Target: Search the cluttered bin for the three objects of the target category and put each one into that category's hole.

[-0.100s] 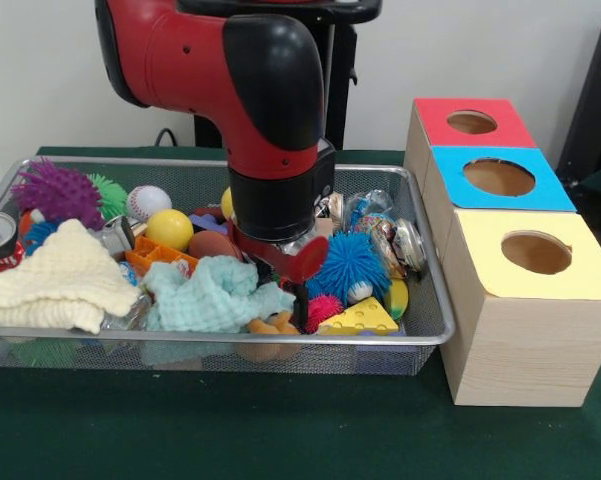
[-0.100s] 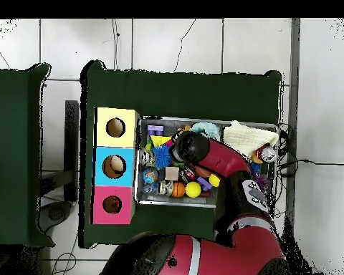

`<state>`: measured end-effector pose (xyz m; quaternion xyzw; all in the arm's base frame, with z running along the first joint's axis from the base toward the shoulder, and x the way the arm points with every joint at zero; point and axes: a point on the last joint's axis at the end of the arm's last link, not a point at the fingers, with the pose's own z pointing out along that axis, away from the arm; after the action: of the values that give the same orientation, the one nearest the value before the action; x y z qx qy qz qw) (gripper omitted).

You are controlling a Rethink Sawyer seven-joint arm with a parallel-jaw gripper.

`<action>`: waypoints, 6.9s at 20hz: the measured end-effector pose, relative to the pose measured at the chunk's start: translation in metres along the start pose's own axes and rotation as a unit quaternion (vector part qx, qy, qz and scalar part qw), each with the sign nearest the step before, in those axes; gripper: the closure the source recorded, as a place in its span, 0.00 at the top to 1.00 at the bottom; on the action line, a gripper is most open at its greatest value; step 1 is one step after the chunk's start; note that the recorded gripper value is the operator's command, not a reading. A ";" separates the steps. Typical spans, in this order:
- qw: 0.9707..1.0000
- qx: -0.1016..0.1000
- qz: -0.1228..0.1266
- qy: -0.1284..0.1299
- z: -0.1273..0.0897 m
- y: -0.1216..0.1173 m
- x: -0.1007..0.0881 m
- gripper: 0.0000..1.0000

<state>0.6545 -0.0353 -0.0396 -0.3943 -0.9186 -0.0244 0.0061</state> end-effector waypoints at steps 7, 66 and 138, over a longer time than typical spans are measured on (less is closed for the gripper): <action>1.000 -0.002 -0.001 0.001 0.000 0.002 0.001 0.00; 0.999 -0.010 -0.034 -0.030 -0.125 -0.050 -0.196 1.00; 0.998 0.015 -0.053 -0.035 -0.148 0.002 -0.029 1.00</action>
<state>0.6748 -0.0627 0.1074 -0.3454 -0.9382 0.0028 -0.0220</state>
